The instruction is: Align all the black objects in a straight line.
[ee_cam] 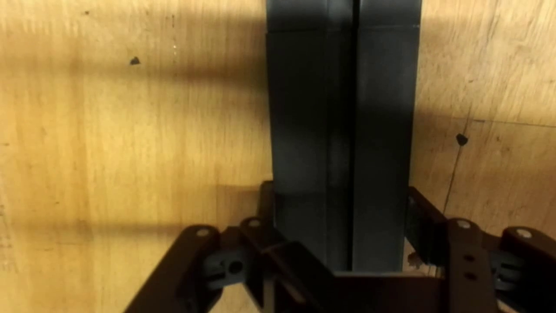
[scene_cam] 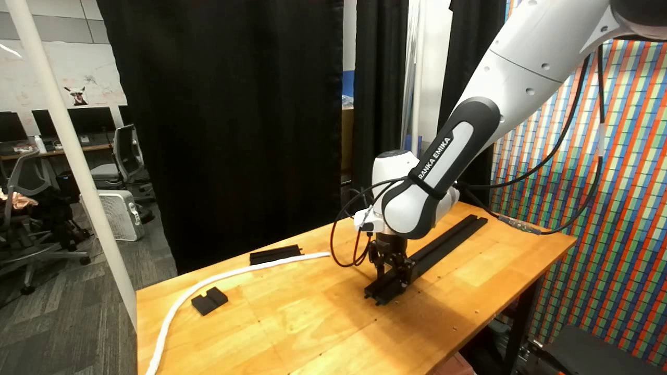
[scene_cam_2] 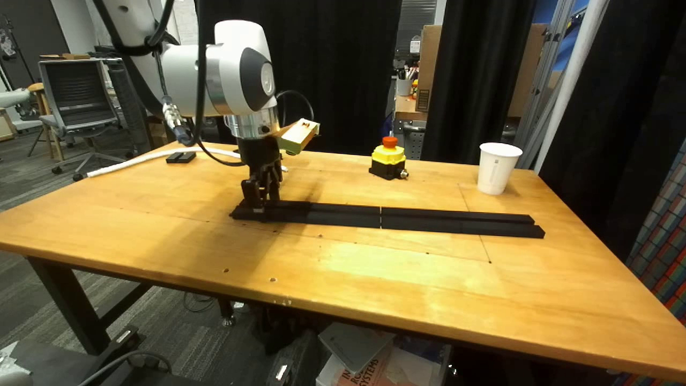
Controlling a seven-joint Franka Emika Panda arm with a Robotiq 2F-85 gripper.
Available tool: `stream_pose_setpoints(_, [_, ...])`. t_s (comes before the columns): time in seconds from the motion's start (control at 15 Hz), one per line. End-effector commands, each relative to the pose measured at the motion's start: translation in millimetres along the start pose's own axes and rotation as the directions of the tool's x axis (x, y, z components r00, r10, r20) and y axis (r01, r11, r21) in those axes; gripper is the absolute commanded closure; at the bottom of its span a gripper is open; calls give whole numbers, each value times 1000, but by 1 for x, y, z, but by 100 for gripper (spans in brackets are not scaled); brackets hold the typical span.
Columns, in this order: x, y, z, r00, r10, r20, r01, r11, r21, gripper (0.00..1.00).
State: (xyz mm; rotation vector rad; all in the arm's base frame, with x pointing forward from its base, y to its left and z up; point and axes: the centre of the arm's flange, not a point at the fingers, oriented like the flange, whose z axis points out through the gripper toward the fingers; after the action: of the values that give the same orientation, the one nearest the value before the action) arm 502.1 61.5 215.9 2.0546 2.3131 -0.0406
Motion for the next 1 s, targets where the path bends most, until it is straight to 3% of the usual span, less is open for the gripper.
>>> stream_pose_setpoints(0.0, [-8,-6,-5,999,16,-28,-16,1000,-16,54])
stream_pose_setpoints(0.73, [-23,-4,-4,994,71,-84,-72,997,-5,54])
stream_pose_setpoints(0.8, [-24,-4,-3,994,76,-83,-76,997,-2,7])
stream_pose_setpoints(0.93, [-25,-5,-3,993,79,-84,-80,997,0,0])
